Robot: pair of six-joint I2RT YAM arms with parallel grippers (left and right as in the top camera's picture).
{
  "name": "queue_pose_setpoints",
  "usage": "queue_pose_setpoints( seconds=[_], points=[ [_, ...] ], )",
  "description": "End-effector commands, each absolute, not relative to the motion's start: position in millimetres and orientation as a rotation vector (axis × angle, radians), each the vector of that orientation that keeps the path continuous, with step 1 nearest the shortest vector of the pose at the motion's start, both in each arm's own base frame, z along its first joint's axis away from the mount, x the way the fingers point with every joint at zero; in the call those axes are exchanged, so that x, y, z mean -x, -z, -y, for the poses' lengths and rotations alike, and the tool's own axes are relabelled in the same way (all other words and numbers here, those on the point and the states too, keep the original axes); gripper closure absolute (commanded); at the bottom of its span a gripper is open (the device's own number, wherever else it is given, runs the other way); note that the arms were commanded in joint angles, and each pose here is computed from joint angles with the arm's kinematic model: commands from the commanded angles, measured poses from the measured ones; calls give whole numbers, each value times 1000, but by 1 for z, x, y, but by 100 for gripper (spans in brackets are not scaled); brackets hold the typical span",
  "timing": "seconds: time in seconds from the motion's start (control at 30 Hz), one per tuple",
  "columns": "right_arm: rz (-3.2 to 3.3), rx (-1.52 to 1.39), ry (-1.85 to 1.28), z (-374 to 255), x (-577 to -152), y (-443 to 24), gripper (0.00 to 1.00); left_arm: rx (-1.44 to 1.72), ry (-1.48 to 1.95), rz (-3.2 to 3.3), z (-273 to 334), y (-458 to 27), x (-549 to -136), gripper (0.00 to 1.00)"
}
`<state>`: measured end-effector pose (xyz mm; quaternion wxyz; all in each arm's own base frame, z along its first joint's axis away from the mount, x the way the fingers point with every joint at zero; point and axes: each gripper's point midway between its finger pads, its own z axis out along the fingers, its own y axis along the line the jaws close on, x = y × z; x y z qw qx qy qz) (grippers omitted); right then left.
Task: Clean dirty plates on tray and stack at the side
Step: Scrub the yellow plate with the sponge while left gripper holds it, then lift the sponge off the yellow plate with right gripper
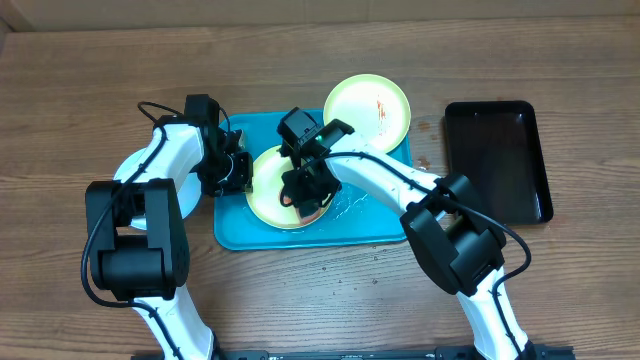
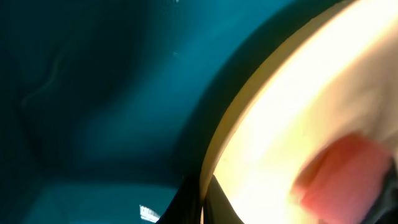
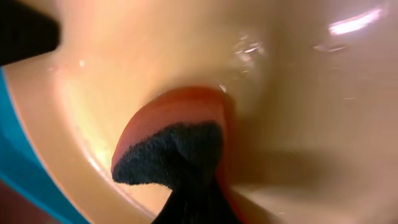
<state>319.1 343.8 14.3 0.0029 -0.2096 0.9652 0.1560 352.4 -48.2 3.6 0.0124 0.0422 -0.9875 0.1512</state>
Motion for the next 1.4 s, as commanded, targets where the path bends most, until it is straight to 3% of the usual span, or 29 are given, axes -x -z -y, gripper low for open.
queue_pose_setpoints(
  seconds=[0.0,0.27,0.6,0.87,1.13,1.37],
  points=[
    [-2923,588,-138,-310,-362,-12,96,-130,-386,3022,38,19,-337,96],
    [-2823,561,-47,-311,-385,-8,96,-124,-387,3027,39,19,-338,96],
    [-2874,721,-694,-388,-336,-17,96,-124,-399,3033,40,18,-340,96],
    [-2947,715,-908,-388,-321,-35,96,-126,-395,3035,39,7,-347,96],
    [-2753,664,-986,-369,-359,-145,96,-109,-365,3143,34,-41,-372,96],
    [-2555,538,-958,-321,-385,-248,96,-116,-62,3235,1,-88,-361,96]
  ],
)
